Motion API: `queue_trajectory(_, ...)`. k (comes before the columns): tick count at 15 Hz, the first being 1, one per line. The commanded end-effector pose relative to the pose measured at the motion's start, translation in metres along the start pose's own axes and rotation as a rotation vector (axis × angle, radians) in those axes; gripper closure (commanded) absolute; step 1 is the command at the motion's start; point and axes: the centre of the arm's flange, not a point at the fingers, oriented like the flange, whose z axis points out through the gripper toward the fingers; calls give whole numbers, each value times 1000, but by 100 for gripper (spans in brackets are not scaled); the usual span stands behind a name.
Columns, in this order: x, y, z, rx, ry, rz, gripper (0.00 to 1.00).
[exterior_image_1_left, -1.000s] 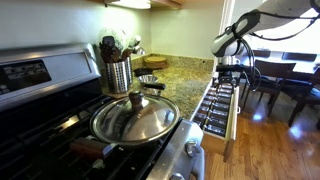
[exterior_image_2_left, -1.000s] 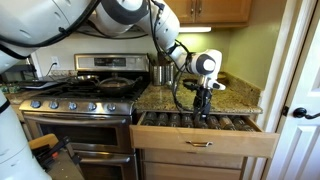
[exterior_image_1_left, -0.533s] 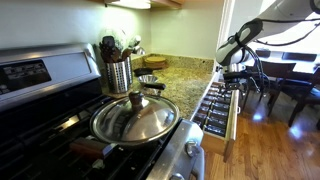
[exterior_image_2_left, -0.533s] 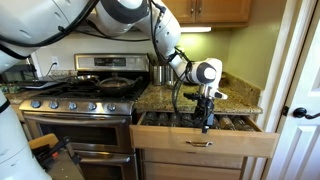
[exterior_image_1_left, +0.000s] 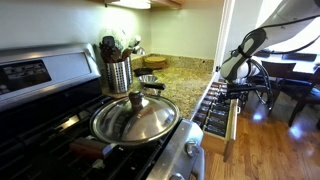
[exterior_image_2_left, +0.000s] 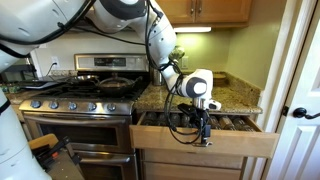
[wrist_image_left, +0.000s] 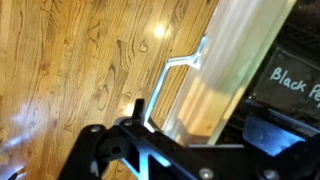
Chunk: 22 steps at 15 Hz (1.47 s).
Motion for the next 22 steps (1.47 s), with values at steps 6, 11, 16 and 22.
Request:
queue_trajectory(6,-61,38,-36,60,76,-27,0)
queue_trajectory(11,-75,55,-58,79,70,-19,0)
queue_trajectory(16,-77,59,-69,135,72,9,0)
queue_trajectory(22,-62,49,-67,150,70,22,0)
